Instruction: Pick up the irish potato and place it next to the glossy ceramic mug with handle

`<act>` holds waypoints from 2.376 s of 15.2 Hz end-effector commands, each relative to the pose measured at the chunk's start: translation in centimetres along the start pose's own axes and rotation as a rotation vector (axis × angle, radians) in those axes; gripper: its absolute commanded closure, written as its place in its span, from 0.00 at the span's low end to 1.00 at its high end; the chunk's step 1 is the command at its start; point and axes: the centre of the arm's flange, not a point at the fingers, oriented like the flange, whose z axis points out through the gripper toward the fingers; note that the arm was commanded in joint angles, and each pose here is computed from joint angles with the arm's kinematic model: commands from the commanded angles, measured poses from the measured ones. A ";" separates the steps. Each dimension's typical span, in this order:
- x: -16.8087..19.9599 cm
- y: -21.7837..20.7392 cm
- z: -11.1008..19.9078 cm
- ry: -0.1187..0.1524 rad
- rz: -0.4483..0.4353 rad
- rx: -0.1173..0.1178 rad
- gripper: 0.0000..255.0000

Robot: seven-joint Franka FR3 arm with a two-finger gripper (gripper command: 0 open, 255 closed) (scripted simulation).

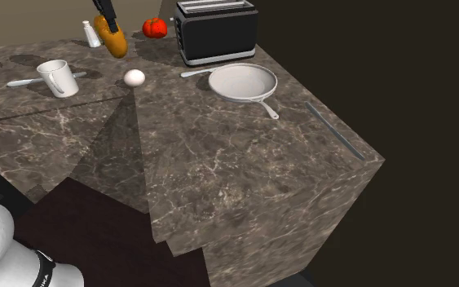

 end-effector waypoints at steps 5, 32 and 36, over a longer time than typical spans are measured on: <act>-3.8 -7.0 0.4 0.000 0.001 0.000 1.00; -6.8 -10.6 12.7 0.000 0.001 0.000 1.00; -6.9 -10.4 14.8 0.000 0.001 0.000 1.00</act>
